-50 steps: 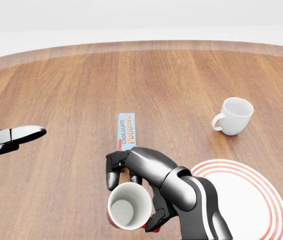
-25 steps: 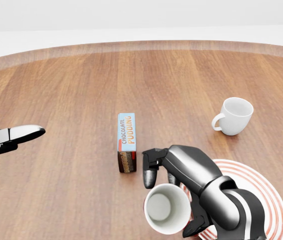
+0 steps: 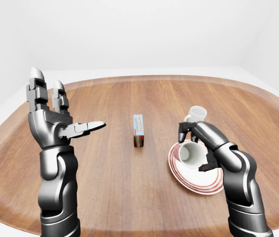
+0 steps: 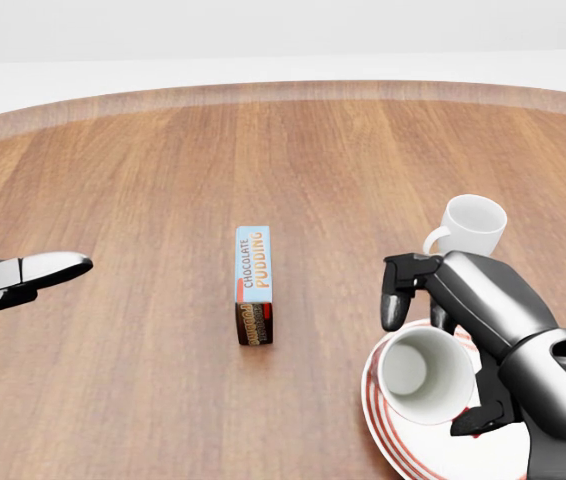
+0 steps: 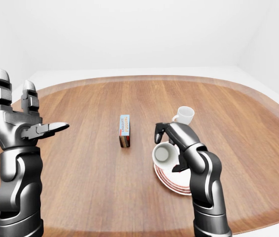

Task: Pick up the red mug and put it on the plate

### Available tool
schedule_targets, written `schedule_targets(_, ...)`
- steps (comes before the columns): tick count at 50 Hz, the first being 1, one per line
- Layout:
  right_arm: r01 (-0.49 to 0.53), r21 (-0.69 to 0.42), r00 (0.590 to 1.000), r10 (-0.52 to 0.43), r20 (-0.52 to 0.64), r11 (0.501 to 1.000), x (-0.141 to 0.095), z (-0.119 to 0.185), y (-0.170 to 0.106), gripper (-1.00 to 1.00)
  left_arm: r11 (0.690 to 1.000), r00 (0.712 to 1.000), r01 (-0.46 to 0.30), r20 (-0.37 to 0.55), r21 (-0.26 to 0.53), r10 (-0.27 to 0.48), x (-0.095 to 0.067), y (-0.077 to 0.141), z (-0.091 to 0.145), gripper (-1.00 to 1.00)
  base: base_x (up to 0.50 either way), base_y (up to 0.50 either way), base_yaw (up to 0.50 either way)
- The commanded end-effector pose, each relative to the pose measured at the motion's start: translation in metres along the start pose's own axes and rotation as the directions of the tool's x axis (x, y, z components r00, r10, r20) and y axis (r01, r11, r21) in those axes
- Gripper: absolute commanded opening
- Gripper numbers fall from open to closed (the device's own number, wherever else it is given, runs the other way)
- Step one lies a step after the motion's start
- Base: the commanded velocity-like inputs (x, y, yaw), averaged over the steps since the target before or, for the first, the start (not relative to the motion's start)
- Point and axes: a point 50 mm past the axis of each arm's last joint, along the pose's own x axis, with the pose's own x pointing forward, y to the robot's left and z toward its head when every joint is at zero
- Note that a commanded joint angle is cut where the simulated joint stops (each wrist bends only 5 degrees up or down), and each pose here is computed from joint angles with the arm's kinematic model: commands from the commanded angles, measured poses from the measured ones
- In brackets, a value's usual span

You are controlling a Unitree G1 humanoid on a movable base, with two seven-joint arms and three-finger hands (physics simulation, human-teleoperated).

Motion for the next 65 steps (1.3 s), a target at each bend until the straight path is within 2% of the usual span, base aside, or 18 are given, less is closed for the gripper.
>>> schedule_targets(1,0.000,0.067,0.999,0.002,-0.036,0.998,-0.001,-0.024,-0.010,-1.00,1.000,1.000,0.001,0.001,0.000,-0.001,-0.001,0.000,0.000,0.99,0.00,0.00,0.00)
schedule_targets(15,-0.074,0.175,0.989,0.095,-0.115,0.982,0.007,-0.061,-0.003,-1.00,1.000,1.000,0.000,0.002,-0.001,0.000,0.000,0.000,0.001,0.99,0.00,0.00,0.00)
schedule_targets(25,-0.087,0.178,0.972,0.123,-0.200,0.980,0.011,-0.086,-0.013,-1.00,1.000,1.000,0.001,-0.002,-0.001,-0.001,-0.001,0.000,0.000,0.98,0.00,0.00,0.00)
schedule_targets(31,-0.079,0.157,0.971,0.111,-0.211,0.984,0.016,-0.088,-0.025,-1.00,1.000,1.000,0.001,0.003,-0.001,-0.001,0.000,0.000,0.001,0.99,0.00,0.00,0.00)
schedule_targets(41,-0.118,0.164,0.960,0.155,-0.233,0.979,0.031,-0.093,-0.026,-1.00,1.000,1.000,0.003,-0.001,-0.003,-0.003,-0.001,-0.001,0.000,0.99,0.00,0.00,0.00)
schedule_targets(55,-0.220,0.224,0.922,0.277,-0.269,0.949,0.053,-0.101,-0.007,-1.00,1.000,1.000,0.000,-0.004,-0.001,0.000,-0.001,0.000,-0.001,0.99,0.00,0.00,0.00)
schedule_targets(65,-0.300,0.277,0.871,0.380,-0.311,0.913,0.061,-0.111,0.014,-1.00,1.000,1.000,-0.003,0.000,0.000,0.003,0.000,0.001,0.000,0.99,0.00,0.00,0.00)
